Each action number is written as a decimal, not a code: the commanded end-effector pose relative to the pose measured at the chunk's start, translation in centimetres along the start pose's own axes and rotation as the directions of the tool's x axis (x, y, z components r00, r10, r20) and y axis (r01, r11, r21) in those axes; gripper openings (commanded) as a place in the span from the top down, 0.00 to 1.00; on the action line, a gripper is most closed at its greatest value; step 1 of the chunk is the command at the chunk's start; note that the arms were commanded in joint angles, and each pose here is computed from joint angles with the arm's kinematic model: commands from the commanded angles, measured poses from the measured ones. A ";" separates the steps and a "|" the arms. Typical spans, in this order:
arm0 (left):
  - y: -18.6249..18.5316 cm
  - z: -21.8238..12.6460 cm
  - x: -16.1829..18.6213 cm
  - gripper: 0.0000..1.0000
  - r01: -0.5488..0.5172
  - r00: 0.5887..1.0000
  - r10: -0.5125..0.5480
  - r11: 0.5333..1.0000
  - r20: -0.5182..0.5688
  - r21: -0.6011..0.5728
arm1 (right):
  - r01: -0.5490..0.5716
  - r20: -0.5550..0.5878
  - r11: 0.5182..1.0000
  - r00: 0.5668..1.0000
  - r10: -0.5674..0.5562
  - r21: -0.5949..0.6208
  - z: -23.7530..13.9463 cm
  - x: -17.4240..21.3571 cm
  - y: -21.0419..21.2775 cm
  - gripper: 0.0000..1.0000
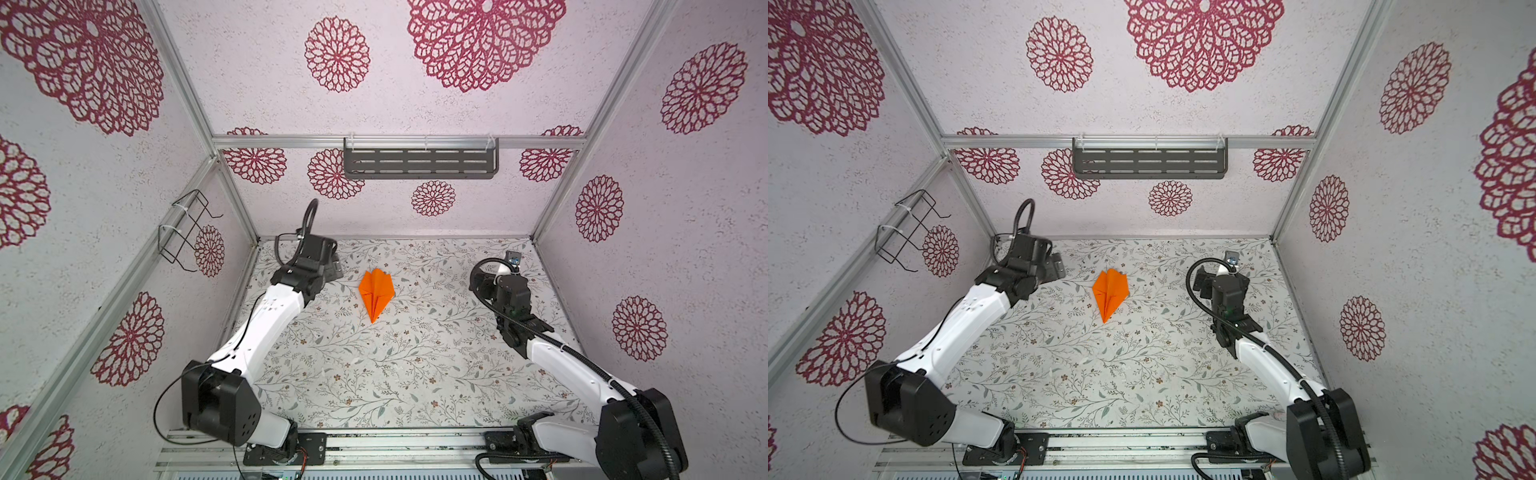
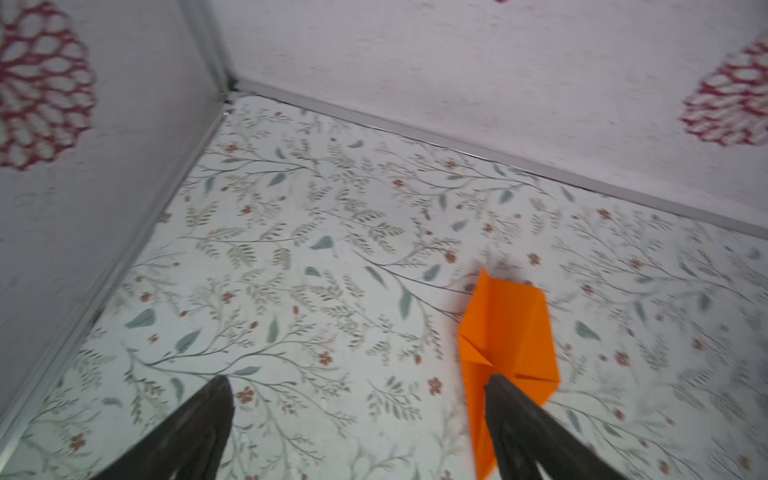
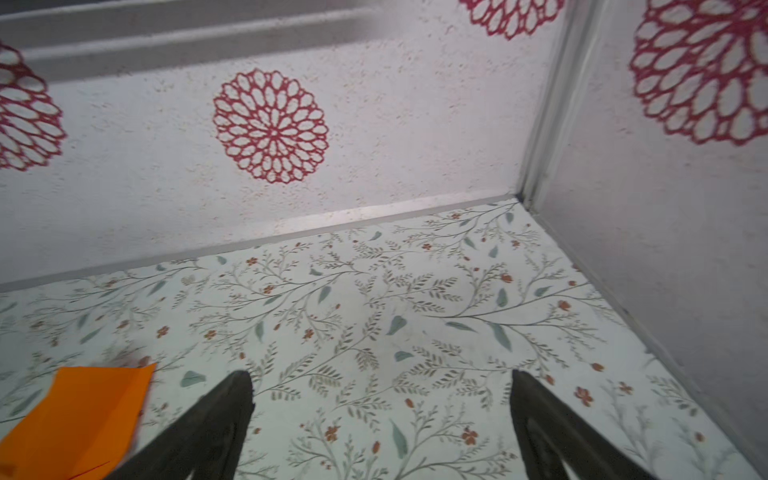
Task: Fold a paper plane with a square sheet of paper (pick it up from the middle)
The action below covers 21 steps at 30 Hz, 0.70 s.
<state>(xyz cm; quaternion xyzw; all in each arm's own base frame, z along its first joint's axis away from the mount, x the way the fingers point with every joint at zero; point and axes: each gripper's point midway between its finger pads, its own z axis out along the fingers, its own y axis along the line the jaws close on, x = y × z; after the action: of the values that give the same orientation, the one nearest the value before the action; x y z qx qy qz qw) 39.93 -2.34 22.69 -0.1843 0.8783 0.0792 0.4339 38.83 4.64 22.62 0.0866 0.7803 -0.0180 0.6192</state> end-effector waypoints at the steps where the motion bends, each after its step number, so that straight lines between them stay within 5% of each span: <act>1: 6.0 0.3 -1.2 0.03 0.114 0.976 -0.079 0.980 0.200 -0.166 | 0.075 0.113 0.992 0.990 -0.087 0.103 -0.8 -0.3 -3.1 0.01; 8: 13.8 1.5 3.6 0.03 0.145 0.963 -0.058 0.935 0.264 -0.323 | 0.027 0.046 0.993 0.998 -0.032 0.117 -0.3 5.7 -7.1 0.01; 21: 10.6 5.8 4.8 0.03 -0.016 0.896 -0.007 0.999 0.443 0.047 | 0.078 0.070 0.994 0.995 -0.073 -0.071 1.3 8.3 -7.1 0.01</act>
<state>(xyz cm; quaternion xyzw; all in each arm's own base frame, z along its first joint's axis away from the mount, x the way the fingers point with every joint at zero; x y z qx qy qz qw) 34.77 9.74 11.10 -0.2103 0.8002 0.1540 0.5401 36.31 -2.60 11.34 0.0648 0.7954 -0.0521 0.6004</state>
